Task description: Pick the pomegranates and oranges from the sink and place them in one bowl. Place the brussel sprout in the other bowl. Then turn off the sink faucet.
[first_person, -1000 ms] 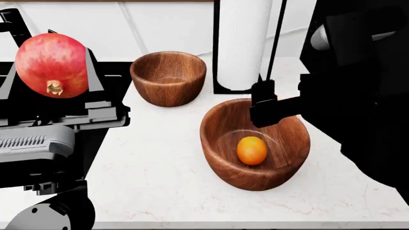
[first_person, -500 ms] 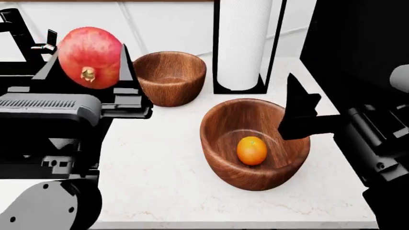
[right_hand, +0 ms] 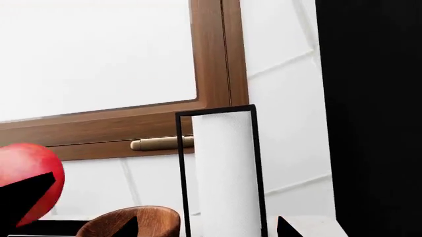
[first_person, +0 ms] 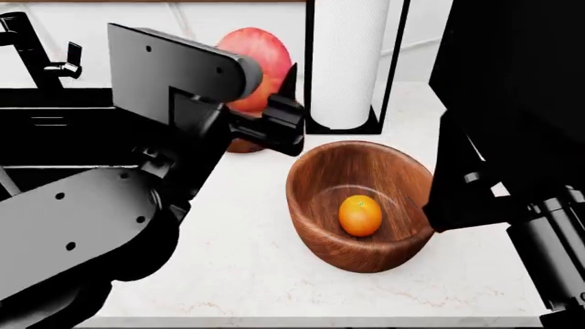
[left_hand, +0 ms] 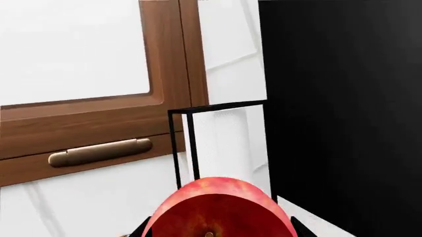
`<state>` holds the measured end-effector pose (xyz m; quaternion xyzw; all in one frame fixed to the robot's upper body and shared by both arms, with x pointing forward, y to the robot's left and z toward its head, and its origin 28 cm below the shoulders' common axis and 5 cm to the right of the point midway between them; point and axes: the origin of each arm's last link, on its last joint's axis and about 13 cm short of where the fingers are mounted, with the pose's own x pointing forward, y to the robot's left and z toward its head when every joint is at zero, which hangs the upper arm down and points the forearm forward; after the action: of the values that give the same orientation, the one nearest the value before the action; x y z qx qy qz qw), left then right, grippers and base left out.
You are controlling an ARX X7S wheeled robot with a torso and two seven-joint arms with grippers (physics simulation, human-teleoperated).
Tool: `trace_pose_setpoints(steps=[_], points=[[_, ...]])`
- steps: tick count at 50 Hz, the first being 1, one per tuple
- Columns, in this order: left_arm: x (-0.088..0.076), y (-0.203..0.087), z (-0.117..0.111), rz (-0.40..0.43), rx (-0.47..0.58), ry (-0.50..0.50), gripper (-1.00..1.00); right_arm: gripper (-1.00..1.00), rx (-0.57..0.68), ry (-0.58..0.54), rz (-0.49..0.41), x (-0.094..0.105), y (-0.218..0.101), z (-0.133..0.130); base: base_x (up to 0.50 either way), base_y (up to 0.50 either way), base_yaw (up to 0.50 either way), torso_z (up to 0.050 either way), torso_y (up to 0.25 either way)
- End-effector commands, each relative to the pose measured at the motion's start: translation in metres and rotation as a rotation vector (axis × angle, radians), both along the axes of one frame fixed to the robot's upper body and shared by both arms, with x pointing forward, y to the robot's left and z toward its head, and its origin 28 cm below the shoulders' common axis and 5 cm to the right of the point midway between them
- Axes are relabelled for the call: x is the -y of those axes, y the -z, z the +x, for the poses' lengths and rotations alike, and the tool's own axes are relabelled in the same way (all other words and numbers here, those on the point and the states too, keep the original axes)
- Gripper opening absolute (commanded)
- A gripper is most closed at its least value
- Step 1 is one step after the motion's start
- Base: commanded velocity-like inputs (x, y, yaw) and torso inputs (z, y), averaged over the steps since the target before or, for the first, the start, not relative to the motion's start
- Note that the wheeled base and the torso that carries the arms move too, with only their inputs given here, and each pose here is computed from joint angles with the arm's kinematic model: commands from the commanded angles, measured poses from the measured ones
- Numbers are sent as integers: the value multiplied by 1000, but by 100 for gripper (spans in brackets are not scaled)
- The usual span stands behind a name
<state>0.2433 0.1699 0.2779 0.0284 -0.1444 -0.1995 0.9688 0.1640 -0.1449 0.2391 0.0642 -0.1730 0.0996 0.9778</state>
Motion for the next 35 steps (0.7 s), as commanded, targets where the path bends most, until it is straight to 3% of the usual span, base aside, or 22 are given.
trace_pose_setpoints(steps=[1,14,35], points=[[12,-18,2,86,-141,114,-100,100,46,-10,11,1,2,-4,0,0,0,0,0],[26,-12,8,182,-257,200,-100,100,78,-45,12,1,1,-6,0,0,0,1,1],[46,-18,13,164,-282,289,-100,100,108,-61,39,3,0,-9,0,0,0,0,0]])
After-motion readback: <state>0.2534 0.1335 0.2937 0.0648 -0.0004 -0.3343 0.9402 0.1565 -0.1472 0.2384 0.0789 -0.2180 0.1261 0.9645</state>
